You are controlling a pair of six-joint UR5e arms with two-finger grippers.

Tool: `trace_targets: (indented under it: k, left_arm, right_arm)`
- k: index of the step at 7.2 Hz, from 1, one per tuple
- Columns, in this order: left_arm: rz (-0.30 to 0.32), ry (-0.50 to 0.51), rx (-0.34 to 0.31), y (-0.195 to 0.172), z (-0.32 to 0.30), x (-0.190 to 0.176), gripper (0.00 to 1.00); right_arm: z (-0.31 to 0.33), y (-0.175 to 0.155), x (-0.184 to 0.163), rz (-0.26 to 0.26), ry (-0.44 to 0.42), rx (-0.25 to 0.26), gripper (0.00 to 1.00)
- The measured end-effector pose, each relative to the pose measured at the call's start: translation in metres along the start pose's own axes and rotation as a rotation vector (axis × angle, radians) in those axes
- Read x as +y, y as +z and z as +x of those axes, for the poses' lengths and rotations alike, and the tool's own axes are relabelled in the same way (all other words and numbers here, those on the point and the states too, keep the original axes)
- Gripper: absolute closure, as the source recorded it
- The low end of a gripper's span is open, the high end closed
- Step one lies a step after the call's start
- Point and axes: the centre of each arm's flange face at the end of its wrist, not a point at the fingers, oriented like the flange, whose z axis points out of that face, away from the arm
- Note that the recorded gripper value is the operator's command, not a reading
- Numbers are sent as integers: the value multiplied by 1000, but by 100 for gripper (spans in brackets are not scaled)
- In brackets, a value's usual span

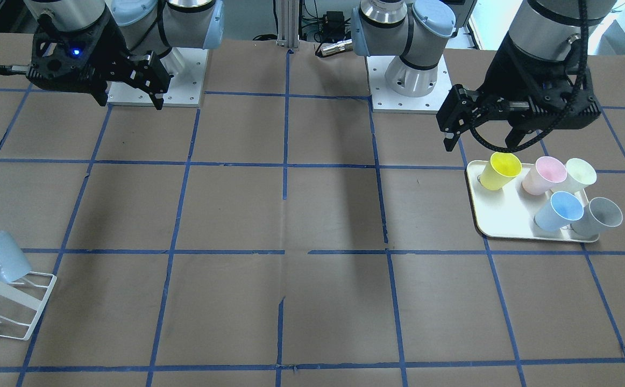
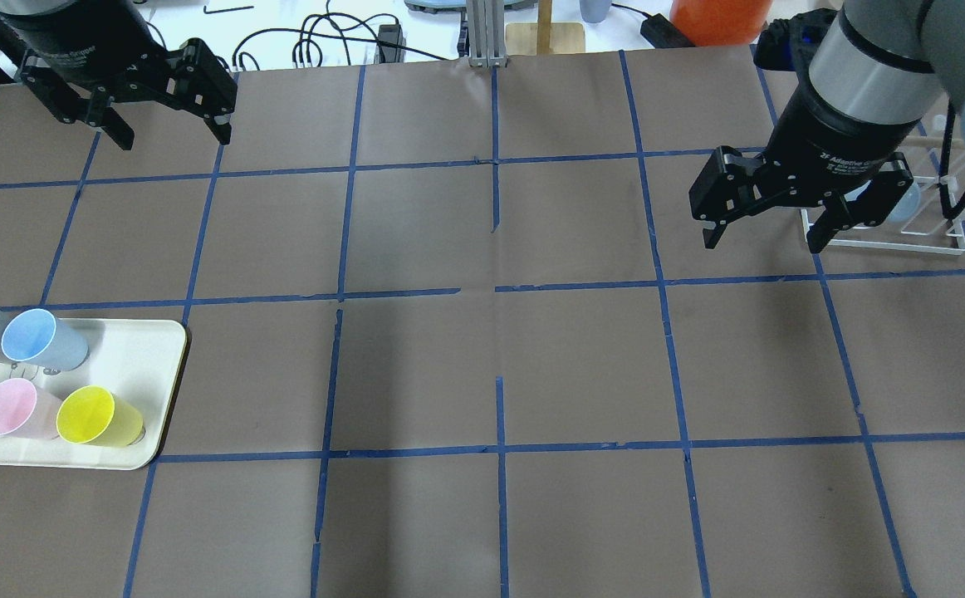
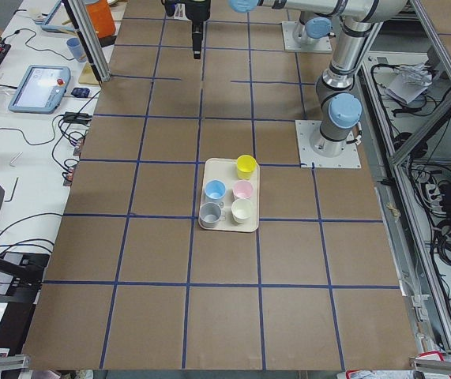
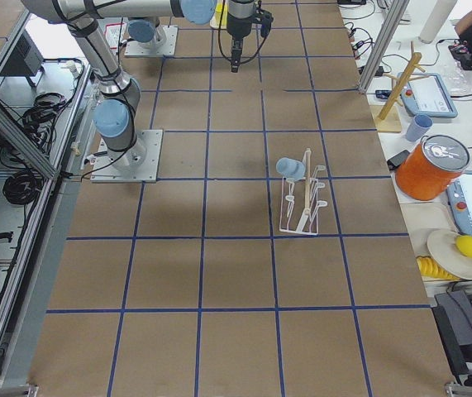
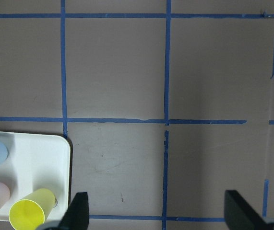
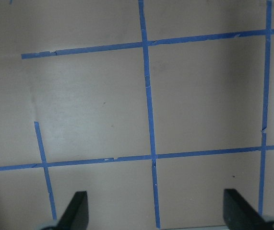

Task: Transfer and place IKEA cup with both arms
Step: 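Move the right gripper toward the white wire mug rack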

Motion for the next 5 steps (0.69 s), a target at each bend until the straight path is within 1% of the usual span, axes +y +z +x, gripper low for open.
trace_targets:
  k: [2, 5]
  left_arm:
    - [1, -1, 1, 0, 0, -2, 0]
    - [3, -1, 4, -1, 0, -1, 0]
  right_arm:
    - [2, 0, 0, -9, 9, -2, 0]
    - [6, -2, -1, -10, 11, -1, 0]
